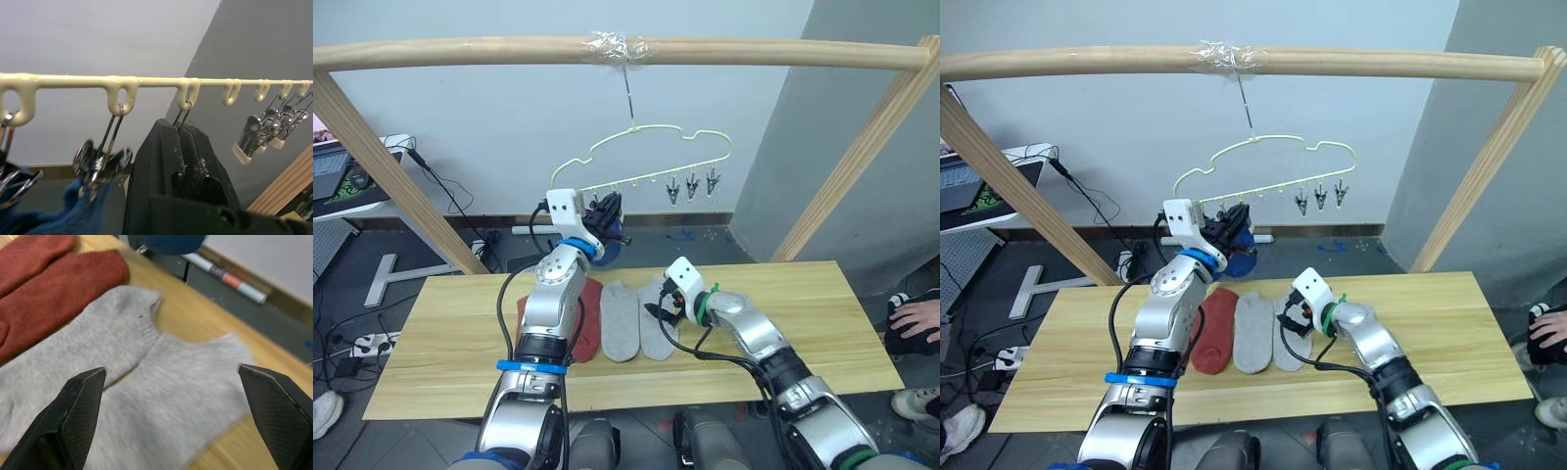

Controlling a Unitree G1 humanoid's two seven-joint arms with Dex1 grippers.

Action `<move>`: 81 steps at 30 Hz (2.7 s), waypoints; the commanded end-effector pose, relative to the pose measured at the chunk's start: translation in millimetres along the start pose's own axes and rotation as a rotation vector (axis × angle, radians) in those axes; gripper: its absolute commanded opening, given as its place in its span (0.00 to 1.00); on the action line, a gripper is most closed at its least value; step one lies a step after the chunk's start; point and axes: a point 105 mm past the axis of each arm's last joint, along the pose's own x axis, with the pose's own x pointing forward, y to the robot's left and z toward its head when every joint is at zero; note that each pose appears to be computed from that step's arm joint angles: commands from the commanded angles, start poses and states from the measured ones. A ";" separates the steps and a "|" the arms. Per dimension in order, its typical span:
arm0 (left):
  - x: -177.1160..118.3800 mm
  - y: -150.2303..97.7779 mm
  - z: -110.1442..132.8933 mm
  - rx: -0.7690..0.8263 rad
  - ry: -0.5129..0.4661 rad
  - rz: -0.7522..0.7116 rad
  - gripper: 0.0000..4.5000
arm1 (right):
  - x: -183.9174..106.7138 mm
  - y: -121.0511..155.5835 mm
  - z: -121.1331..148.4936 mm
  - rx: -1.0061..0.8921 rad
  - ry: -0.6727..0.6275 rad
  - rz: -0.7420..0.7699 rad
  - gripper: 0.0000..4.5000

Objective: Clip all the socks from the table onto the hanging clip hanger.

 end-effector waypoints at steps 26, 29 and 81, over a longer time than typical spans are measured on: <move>-17.4 -5.7 8.6 -0.279 0.045 -0.081 0.00 | -32.3 -17.3 -17.6 -0.549 -0.029 0.084 0.01; -23.3 -6.3 8.3 -0.465 0.087 -0.125 0.00 | -46.6 -11.8 18.8 -0.751 -0.158 0.073 0.01; -73.7 -13.2 34.6 -0.463 0.181 -0.326 1.00 | -50.6 1.0 116.0 -0.688 -0.422 0.002 0.24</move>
